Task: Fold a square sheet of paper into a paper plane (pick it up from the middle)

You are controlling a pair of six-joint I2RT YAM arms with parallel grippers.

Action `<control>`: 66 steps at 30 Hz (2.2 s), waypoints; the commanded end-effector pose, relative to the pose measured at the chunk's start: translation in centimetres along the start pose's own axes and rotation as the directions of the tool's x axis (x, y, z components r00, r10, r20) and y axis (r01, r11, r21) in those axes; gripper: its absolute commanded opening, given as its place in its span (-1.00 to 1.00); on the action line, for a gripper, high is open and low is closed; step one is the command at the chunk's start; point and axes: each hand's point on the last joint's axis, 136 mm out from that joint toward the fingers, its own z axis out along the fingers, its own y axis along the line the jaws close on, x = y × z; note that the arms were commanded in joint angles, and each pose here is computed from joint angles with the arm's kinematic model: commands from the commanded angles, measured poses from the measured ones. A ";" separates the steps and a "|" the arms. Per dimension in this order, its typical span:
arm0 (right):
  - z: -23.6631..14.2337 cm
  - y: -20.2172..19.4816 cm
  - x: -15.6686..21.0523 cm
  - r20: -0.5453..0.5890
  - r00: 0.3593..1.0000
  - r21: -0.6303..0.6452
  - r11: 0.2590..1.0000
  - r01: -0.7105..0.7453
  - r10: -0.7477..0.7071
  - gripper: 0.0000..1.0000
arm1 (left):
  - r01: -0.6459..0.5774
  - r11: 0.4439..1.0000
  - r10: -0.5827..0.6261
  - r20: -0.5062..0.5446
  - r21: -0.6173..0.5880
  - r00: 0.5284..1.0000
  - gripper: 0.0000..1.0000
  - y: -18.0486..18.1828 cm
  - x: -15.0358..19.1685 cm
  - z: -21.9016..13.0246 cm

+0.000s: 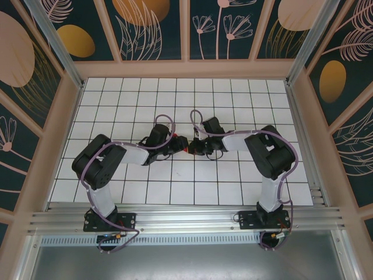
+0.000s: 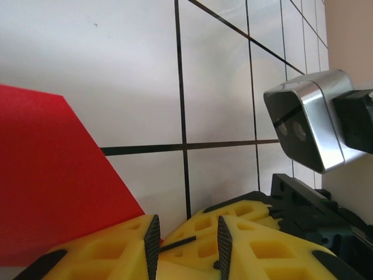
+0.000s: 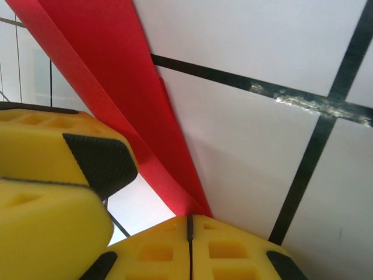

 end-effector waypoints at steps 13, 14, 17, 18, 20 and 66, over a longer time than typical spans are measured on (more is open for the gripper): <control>1.5 -6.8 4.9 -0.110 0.988 0.268 0.960 -0.076 0.109 -0.88 | 0.064 0.974 -0.053 0.057 -0.217 0.997 -0.40 5.7 -0.6 -0.2; 1.5 -7.0 4.9 -0.111 0.988 0.278 0.958 -0.074 0.108 -0.88 | 0.068 0.972 -0.055 0.061 -0.225 0.997 -0.40 6.0 -0.8 -0.3; 1.5 -7.6 5.3 -0.120 0.986 0.301 0.951 -0.072 0.113 -0.88 | 0.072 0.968 -0.057 0.072 -0.241 0.996 -0.40 6.8 -1.2 -0.7; 1.5 -7.9 5.4 -0.122 0.986 0.313 0.947 -0.073 0.116 -0.88 | 0.073 0.967 -0.056 0.075 -0.246 0.996 -0.39 7.0 -1.5 -0.8; 1.5 -8.3 5.6 -0.126 0.985 0.331 0.941 -0.072 0.120 -0.88 | 0.078 0.963 -0.060 0.076 -0.257 0.995 -0.40 7.4 -1.6 -1.0; 1.2 -12.1 7.8 -0.160 0.974 0.476 0.877 -0.064 0.158 -0.90 | 0.210 0.859 -0.080 0.282 -0.466 0.956 -0.17 15.2 -8.5 -7.2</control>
